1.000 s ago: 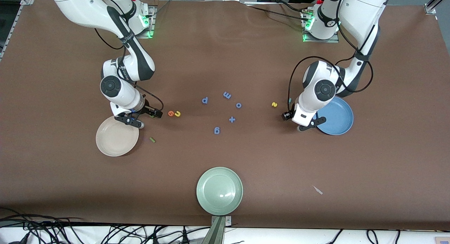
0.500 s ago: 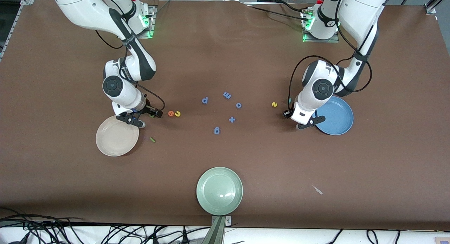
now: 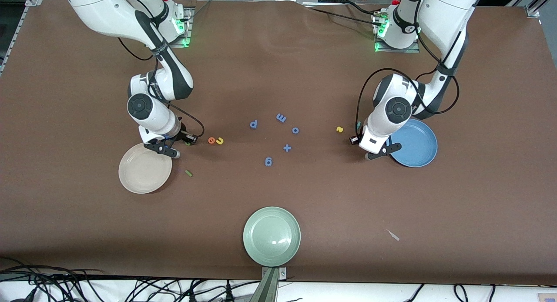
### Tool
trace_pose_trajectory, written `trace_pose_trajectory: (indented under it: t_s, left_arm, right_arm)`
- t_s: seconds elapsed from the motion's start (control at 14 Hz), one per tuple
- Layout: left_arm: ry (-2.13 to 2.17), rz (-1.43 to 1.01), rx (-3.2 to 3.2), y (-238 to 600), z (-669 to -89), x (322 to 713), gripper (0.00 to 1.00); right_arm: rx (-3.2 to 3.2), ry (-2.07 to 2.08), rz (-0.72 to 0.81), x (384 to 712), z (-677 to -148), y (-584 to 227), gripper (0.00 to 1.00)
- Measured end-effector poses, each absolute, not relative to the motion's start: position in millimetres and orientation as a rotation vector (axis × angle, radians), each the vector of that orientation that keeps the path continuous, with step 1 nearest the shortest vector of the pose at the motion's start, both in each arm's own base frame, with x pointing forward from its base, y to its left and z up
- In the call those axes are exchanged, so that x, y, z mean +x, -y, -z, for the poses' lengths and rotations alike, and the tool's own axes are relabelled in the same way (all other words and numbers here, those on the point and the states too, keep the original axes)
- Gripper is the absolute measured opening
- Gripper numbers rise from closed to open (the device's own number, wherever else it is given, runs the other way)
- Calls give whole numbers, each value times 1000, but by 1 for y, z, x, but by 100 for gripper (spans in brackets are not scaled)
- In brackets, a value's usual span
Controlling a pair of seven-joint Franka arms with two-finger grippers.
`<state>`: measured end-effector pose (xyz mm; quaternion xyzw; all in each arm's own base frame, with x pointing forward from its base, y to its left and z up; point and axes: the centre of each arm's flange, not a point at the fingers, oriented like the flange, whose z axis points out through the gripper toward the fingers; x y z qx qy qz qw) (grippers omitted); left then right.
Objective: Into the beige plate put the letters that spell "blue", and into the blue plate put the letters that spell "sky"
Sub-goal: 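Grasp the green p with the right gripper while the left gripper grasps the yellow K, then drop the p in the white plate while the left gripper drops the K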
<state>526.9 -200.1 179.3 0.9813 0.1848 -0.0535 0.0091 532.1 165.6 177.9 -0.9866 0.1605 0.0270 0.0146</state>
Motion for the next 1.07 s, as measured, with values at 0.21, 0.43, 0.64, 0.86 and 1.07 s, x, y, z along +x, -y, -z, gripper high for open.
trace_pose_trajectory:
  t_s: [0.21,0.43,0.64,0.86,1.07]
  left_arm:
    - [-603,139,3052,203,-190,531,10]
    - [-629,119,3049,192,-219,539,10]
    - [-630,151,3059,137,-242,552,10]
    - [-592,174,3058,59,-241,563,10]
    - [-566,206,3057,23,-232,560,10]
  right_arm:
    - [-3074,-490,-85,534,-180,-167,27]
    - [-3146,-427,-159,562,-213,-169,27]
    - [-3207,-307,-177,597,-257,-137,27]
    - [-3212,-213,-184,611,-255,-73,27]
    - [-3206,-208,-206,613,-242,-42,30]
